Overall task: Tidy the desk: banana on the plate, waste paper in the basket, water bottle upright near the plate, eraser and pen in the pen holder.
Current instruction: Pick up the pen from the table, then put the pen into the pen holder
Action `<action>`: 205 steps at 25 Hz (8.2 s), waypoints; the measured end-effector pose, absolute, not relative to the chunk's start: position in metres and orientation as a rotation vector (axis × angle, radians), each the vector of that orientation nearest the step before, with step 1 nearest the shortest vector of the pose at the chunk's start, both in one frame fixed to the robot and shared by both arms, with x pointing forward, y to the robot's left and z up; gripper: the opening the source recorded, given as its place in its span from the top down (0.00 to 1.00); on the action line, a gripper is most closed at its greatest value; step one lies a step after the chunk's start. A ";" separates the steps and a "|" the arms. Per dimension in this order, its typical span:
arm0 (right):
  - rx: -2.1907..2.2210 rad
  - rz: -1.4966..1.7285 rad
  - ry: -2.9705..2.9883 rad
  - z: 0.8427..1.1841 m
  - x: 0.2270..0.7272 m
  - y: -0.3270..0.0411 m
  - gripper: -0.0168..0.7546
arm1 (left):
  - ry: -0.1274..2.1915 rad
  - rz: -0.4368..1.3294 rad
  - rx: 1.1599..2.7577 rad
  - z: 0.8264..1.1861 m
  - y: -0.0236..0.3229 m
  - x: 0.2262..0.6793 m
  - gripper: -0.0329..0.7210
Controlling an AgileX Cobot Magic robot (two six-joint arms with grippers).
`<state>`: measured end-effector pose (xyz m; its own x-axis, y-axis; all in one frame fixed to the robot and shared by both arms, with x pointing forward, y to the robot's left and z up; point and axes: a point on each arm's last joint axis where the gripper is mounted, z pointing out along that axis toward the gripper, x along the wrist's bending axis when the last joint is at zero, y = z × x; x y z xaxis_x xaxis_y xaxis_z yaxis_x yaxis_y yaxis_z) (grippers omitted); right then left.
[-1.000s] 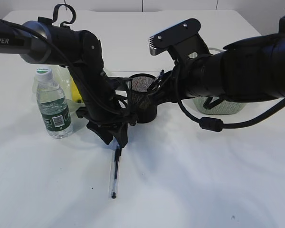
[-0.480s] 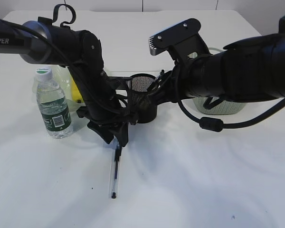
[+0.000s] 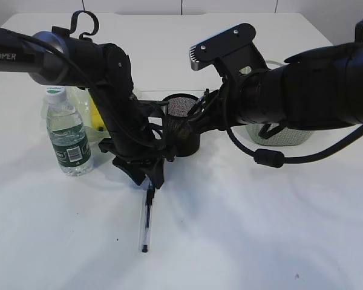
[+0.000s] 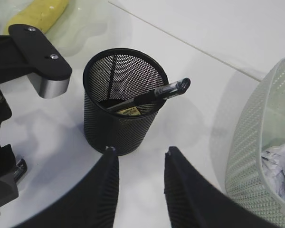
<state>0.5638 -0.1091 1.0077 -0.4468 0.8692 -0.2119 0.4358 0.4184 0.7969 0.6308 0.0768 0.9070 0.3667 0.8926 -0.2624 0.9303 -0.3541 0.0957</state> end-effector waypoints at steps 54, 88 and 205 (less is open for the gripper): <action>1.101 0.895 2.050 1.008 0.564 -0.109 0.66 | 1.623 -0.197 2.473 0.893 0.080 0.635 0.56; 1.101 0.895 2.050 1.008 0.564 -0.109 0.66 | 1.480 -0.135 2.653 0.892 0.087 0.634 0.82; 1.069 0.844 2.040 1.008 0.565 -0.112 0.66 | 1.105 0.325 1.895 1.047 0.050 0.730 0.90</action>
<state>0.5650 -0.1122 1.0081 -0.4354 0.8609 -0.2632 0.4233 0.4538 0.7841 0.7299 0.0497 1.0472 0.5679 0.7991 -0.1972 0.5654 -0.2046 0.7990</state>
